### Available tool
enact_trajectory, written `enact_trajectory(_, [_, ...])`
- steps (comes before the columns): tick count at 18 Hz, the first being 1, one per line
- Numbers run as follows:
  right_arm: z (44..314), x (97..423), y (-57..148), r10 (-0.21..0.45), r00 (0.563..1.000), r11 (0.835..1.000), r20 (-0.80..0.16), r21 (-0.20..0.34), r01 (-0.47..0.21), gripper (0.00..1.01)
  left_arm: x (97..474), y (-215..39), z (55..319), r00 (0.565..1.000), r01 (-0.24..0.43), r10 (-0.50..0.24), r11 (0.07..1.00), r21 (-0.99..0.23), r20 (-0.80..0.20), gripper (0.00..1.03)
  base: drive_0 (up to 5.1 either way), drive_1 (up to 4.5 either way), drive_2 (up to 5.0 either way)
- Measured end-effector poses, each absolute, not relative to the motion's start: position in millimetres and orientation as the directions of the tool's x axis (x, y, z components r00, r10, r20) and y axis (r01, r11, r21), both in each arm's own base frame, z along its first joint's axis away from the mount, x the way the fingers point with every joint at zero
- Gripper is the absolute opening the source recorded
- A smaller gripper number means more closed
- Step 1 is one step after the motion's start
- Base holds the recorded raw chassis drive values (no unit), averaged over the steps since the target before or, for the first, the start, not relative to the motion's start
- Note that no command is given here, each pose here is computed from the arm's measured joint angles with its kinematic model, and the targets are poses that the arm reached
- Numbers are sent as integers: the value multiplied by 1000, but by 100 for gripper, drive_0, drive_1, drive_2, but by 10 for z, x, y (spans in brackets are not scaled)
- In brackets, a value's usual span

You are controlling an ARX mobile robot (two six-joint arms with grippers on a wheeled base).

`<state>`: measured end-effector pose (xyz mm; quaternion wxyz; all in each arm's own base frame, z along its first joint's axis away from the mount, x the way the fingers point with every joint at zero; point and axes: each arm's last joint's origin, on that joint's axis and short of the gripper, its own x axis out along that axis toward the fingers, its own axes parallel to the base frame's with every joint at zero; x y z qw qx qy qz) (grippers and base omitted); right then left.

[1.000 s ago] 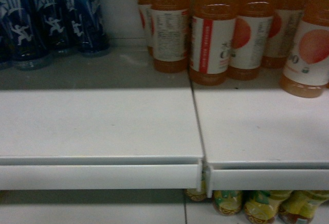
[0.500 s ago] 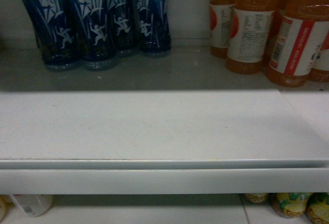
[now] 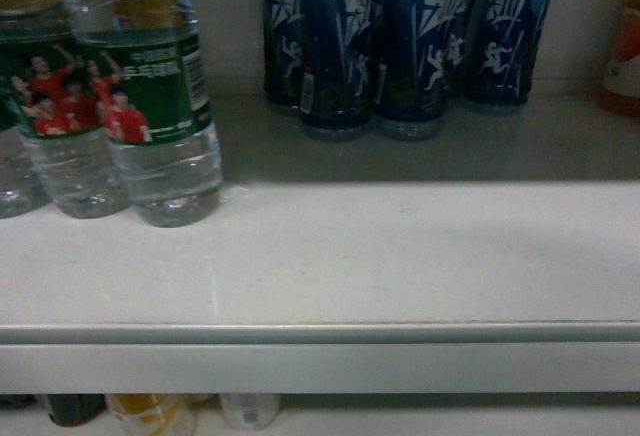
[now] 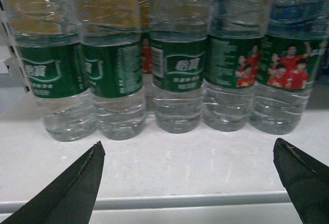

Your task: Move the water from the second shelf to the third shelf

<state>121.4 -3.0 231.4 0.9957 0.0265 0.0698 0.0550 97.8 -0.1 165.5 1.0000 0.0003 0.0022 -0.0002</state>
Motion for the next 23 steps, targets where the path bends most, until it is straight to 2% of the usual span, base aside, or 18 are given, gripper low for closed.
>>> enact_trajectory(23, [2316,1212,-29,114,984,993,-135,60,-106,39,978,-1,1655,1000,0,0,1000,1,-4,98,-500,246,246])
